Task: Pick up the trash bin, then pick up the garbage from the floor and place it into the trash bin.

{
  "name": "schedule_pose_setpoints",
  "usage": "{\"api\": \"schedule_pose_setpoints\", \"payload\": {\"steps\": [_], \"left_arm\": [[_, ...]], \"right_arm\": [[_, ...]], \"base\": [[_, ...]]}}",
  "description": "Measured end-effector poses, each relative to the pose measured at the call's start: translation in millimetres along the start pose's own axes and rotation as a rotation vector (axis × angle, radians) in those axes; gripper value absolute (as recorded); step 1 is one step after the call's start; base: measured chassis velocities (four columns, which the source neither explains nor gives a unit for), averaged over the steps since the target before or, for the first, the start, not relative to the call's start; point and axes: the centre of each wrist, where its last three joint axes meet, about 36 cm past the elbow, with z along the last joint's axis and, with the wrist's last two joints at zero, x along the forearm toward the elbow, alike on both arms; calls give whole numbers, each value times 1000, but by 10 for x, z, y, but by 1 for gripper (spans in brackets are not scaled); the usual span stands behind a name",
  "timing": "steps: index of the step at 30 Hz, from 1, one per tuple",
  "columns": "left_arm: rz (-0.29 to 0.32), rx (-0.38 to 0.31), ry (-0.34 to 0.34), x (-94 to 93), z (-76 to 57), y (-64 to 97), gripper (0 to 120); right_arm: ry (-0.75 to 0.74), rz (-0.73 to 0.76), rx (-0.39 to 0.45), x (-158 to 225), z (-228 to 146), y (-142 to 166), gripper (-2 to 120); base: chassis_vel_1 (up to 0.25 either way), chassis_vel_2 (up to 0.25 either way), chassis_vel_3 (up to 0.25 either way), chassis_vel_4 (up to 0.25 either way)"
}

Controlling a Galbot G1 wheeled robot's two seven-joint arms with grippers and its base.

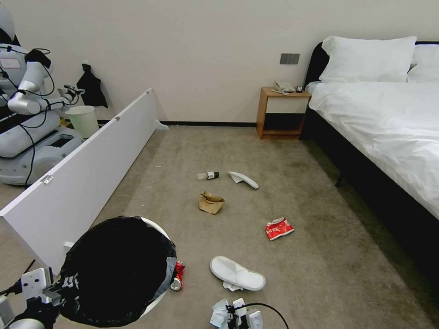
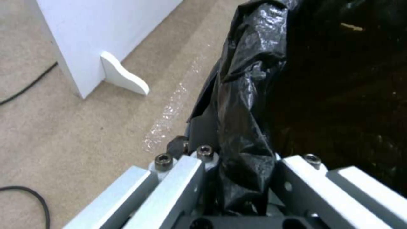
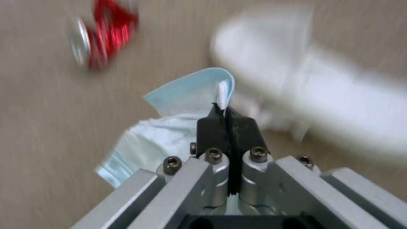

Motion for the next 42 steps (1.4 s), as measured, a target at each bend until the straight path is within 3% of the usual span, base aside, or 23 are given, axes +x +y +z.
{"api": "schedule_pose_setpoints", "payload": {"steps": [3,4,11,16,29,35,42], "left_arm": [[7,-7,9,-8,18,-22,3],[19,-16,18,-18,32,-53,3],[53,-47,21,-67,21,-132,3],[80,-84,29,-148,23,-190,3],[80,-153,16,-361,-45,-163,3],[65,-145,7,-331,-62,-132,3],[55,-138,1,-276,-80,-97,3]], "right_arm": [[-97,-8,10,121,-223,-32,0],[-185,-18,12,232,-465,-57,0],[-383,-83,-3,500,-1152,-35,0],[-564,-198,8,577,-2016,-8,0],[-762,-378,31,525,-3208,100,0],[-818,-554,55,633,-3457,357,0],[-710,-708,77,763,-3255,589,0]], "base": [[0,0,0,0],[0,0,0,0],[0,0,0,0],[0,0,0,0],[0,0,0,0],[0,0,0,0],[0,0,0,0]]}}
